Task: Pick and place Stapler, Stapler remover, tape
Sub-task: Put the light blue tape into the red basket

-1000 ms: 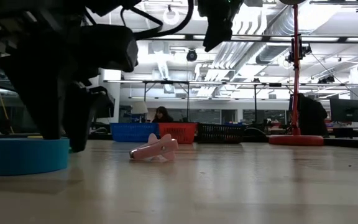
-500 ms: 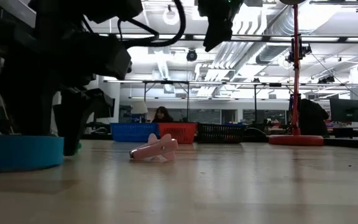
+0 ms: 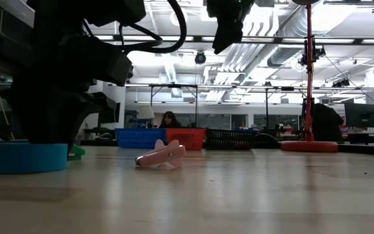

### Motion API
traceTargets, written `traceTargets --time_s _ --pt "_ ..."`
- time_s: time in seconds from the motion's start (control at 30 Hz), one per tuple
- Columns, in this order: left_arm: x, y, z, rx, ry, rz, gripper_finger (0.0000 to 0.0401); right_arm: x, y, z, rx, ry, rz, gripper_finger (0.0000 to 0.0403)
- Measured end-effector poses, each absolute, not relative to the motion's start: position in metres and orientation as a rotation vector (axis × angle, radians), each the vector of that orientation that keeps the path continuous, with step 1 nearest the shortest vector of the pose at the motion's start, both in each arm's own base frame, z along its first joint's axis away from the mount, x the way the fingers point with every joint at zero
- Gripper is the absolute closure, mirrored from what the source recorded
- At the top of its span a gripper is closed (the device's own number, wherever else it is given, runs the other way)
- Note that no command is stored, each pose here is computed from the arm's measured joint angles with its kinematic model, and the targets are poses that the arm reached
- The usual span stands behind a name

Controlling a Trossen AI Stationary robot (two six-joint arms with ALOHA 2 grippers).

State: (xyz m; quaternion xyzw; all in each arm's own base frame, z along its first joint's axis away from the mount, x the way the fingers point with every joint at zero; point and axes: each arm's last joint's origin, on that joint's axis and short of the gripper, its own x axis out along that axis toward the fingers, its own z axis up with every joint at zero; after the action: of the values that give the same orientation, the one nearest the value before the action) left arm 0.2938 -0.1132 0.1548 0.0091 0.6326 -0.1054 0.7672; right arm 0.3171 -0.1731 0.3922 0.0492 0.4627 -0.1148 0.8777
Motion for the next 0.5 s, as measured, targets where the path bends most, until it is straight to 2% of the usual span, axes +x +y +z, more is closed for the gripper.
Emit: traceTargets --time_s 0.1,0.3,0.5 --pt "0.294 -0.113 0.155 0.021 1.372 -0.226 0.0365 0.317 -0.173 0.392 0.102 0.965 -0.239 0.0213" --pt "0.296 -0.109 0.159 0.015 1.368 -0.145 0.0368 0.317 -0.172 0.392 0.094 0.967 -0.207 0.0213" --pt "0.304 -0.090 0.180 0.098 1.355 -0.026 0.0368 0.319 -0.172 0.386 0.095 0.960 -0.152 0.0213"
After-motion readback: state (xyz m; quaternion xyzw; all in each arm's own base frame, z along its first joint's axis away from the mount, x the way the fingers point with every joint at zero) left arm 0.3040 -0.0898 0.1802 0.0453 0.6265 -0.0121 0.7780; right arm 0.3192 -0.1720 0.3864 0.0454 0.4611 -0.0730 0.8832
